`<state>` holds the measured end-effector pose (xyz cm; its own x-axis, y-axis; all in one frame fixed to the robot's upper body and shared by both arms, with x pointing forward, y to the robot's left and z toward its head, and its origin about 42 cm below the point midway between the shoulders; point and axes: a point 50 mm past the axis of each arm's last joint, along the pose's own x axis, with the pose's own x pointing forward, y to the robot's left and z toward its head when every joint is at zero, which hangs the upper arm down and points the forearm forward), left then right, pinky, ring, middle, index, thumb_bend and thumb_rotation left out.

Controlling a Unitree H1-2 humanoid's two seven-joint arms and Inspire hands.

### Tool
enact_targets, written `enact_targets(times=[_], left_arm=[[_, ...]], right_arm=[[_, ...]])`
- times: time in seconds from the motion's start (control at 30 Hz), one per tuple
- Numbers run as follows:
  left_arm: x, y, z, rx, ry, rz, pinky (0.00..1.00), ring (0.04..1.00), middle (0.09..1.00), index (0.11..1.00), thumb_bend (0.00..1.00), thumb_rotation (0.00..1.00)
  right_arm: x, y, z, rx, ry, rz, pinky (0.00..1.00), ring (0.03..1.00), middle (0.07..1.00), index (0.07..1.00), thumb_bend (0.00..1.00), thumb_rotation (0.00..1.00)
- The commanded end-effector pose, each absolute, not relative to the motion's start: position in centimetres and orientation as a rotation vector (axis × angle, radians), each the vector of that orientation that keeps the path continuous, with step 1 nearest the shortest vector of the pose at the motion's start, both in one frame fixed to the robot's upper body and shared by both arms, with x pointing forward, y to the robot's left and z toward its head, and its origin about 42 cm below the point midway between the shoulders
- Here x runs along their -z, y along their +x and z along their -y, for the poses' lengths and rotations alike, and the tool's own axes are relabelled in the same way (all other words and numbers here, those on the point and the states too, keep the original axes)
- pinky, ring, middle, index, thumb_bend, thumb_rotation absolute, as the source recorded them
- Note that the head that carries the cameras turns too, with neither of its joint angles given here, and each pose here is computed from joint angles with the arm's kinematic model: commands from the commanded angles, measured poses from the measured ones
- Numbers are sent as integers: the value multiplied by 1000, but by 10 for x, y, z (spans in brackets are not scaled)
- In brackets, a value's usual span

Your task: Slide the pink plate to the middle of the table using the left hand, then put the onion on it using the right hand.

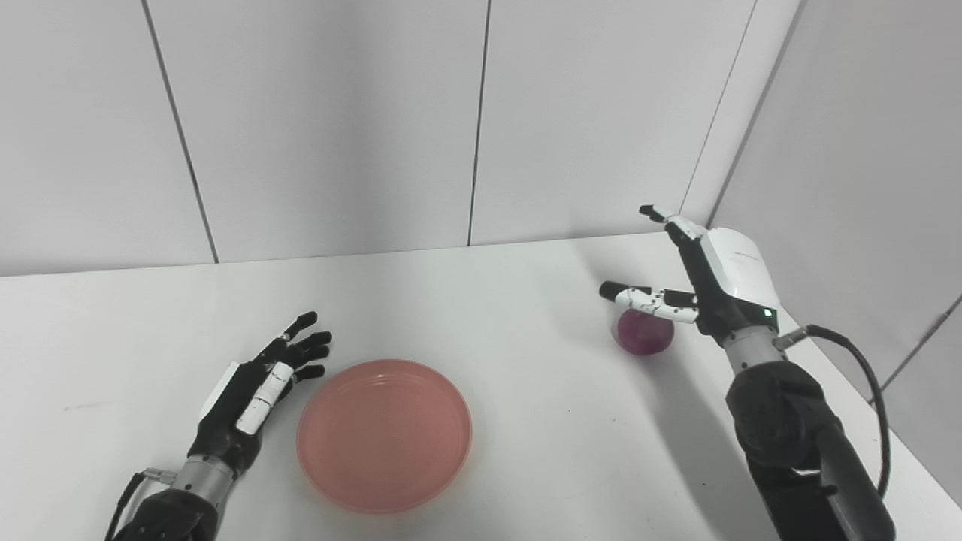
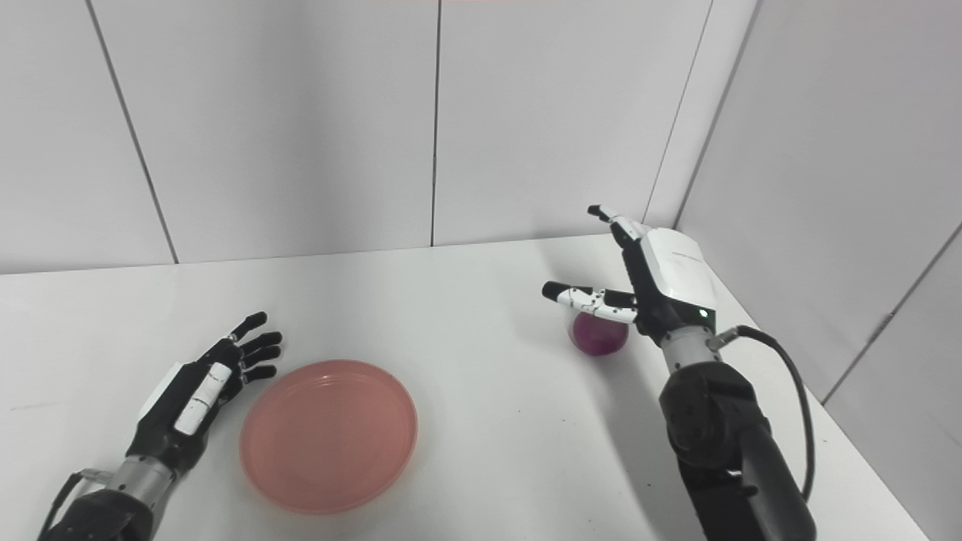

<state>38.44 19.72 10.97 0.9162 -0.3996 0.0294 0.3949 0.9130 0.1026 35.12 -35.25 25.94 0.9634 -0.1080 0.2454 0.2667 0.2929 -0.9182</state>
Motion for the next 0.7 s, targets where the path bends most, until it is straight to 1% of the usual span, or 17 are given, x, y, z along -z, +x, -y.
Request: enact_targets(times=[0.0,0.1,0.2,0.27,0.43,0.53,0.67], left_arm=[[-99,382,-200,409,97,6,846,856,851,887,790,869],[-99,382,-199,410,96,4,847,855,851,888,782,869],[-99,382,-198,410,94,4,850,858,853,890,770,869],[-99,382,-198,410,92,3,850,858,854,891,767,870],[-100,381,-197,410,91,2,852,860,856,896,752,873],[-99,381,-197,411,90,3,852,861,856,895,753,872],[-99,381,-197,413,90,2,851,860,857,894,754,872]], right_arm=[[-290,364,362,292,-1321,178,641,838,876,863,1000,464],[-294,373,366,264,-1373,121,627,841,891,866,1000,380],[-296,381,367,240,-1393,82,600,825,883,851,1000,282],[-297,386,368,220,-1407,49,608,836,894,862,1000,248],[-297,400,372,154,-1443,-41,612,813,907,894,1000,105],[-295,406,372,124,-1468,-89,610,809,908,901,1000,71],[-291,415,372,77,-1500,-178,612,824,913,890,1000,106]])
